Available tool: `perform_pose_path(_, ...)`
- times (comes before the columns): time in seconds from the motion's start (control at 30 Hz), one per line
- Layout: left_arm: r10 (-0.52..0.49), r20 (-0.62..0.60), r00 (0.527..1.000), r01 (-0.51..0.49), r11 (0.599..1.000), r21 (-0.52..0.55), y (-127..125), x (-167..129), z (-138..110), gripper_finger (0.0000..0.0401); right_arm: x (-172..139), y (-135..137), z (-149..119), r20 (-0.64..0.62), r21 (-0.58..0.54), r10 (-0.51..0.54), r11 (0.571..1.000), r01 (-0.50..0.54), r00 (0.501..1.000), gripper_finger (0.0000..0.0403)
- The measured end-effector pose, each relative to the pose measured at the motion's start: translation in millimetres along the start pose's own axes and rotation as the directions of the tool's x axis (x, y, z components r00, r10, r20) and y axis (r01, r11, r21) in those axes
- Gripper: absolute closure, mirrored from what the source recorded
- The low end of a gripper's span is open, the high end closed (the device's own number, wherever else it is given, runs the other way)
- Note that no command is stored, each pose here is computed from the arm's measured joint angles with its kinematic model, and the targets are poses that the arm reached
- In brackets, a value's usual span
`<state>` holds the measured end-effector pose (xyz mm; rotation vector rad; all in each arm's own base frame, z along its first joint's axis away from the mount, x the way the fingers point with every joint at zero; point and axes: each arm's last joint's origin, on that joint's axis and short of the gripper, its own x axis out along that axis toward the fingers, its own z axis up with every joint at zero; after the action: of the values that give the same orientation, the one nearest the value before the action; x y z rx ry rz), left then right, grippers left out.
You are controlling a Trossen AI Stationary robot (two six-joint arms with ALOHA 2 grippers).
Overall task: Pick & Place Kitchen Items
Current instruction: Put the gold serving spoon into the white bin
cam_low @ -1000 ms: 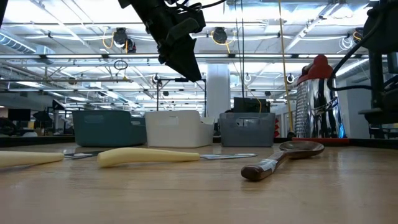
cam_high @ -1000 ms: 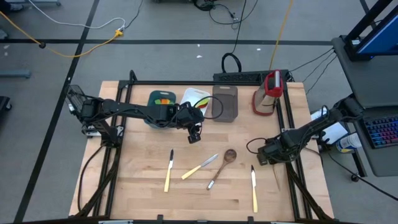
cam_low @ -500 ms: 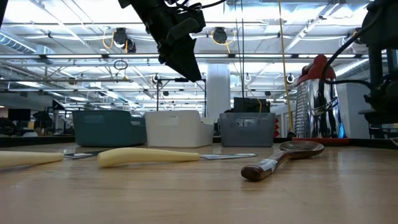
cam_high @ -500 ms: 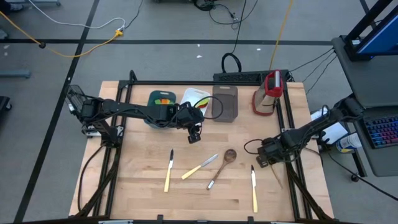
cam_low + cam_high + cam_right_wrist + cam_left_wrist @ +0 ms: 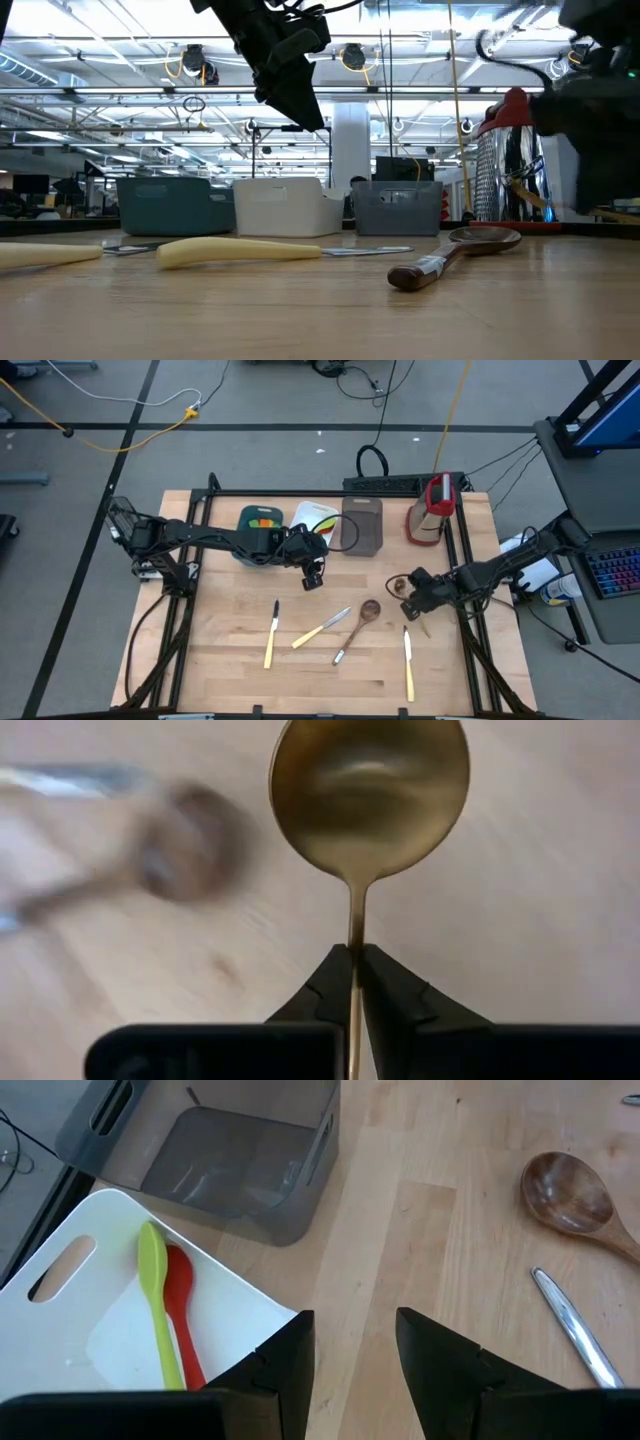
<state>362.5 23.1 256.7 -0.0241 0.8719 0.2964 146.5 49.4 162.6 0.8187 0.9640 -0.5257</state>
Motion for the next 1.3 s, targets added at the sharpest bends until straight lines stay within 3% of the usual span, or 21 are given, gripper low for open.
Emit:
perform_pose_path(0.23, 0.003, 0.036, 0.999, -0.002, 1.0, -0.024, 0, 0, 4, 0.0254, -2, 19, 23, 0.197, -0.199, 0.192, 0.968, -0.153, 0.961, 0.0397)
perform_pose_path(0.43, 0.069, 0.1, 0.993, -0.066, 0.997, -0.025, 2, -2, 10, 0.0254, -5, 25, 43, 0.344, -0.328, 0.258, 0.934, -0.141, 0.903, 0.0397)
perform_pose_path(0.67, 0.068, 0.126, 0.99, -0.064, 0.997, -0.042, 8, -25, 12, 0.0254, -11, 27, 66, 0.482, -0.391, 0.302, 0.914, -0.106, 0.823, 0.0397)
perform_pose_path(0.93, 0.091, 0.158, 0.983, -0.083, 0.995, -0.058, 26, -53, 13, 0.0254, -7, 19, 82, 0.529, -0.357, 0.244, 0.933, -0.048, 0.813, 0.0397)
perform_pose_path(1.17, 0.124, 0.239, 0.963, -0.102, 0.989, -0.103, 46, -64, -15, 0.0254, -5, 24, 94, 0.564, -0.424, 0.314, 0.904, -0.058, 0.764, 0.0397)
perform_pose_path(1.3, 0.138, 0.375, 0.917, -0.085, 0.984, -0.154, 53, -61, -42, 0.0254, -3, 26, 103, 0.607, -0.44, 0.328, 0.897, -0.038, 0.724, 0.0397)
